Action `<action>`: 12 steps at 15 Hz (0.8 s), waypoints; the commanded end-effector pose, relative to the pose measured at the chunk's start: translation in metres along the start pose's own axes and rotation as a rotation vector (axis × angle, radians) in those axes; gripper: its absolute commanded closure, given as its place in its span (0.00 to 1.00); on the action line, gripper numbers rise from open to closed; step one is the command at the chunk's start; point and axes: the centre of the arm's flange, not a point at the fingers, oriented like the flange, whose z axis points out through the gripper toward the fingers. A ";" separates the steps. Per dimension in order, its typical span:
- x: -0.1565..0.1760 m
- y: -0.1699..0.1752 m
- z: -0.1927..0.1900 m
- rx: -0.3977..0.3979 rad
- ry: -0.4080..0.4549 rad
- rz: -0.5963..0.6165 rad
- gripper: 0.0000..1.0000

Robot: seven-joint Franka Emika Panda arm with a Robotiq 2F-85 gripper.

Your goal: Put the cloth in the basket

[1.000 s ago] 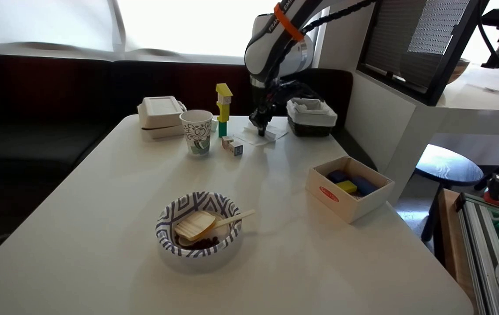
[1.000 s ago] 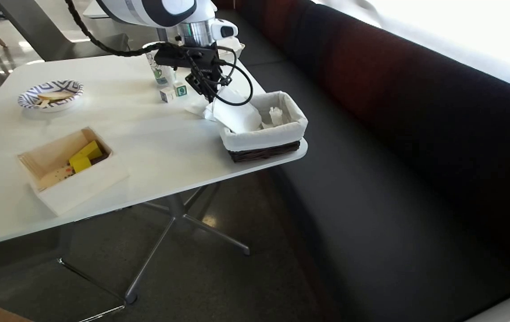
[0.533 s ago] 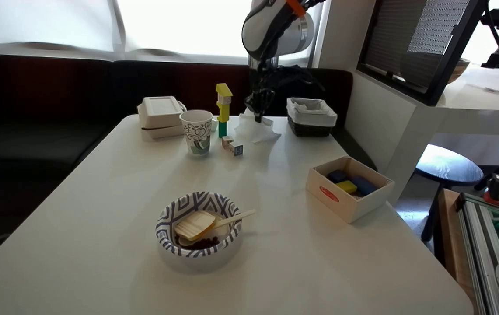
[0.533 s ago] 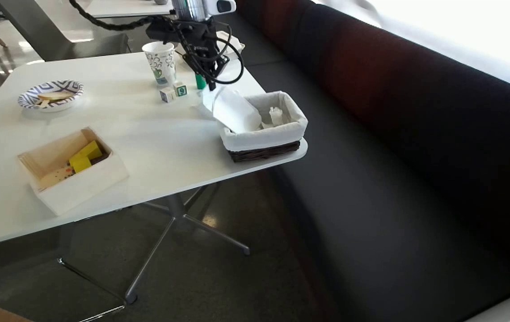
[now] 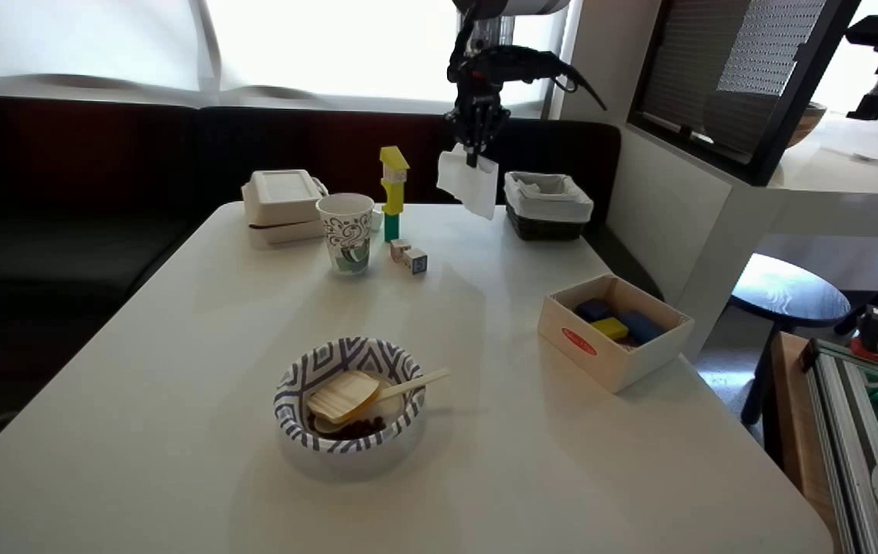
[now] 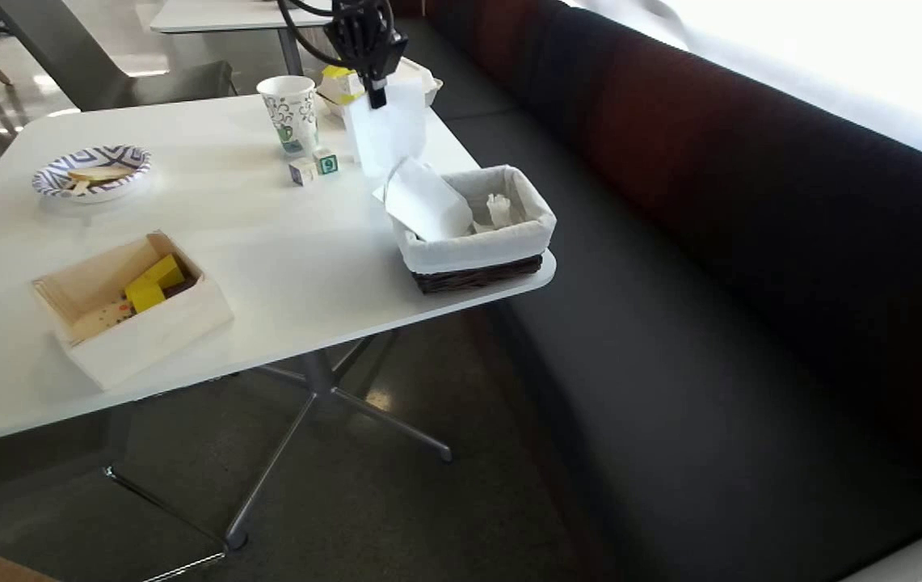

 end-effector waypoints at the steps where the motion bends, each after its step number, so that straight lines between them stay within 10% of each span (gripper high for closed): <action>1: -0.035 0.022 -0.029 0.011 -0.017 0.188 1.00; 12: -0.056 0.104 -0.046 0.066 0.066 0.513 0.99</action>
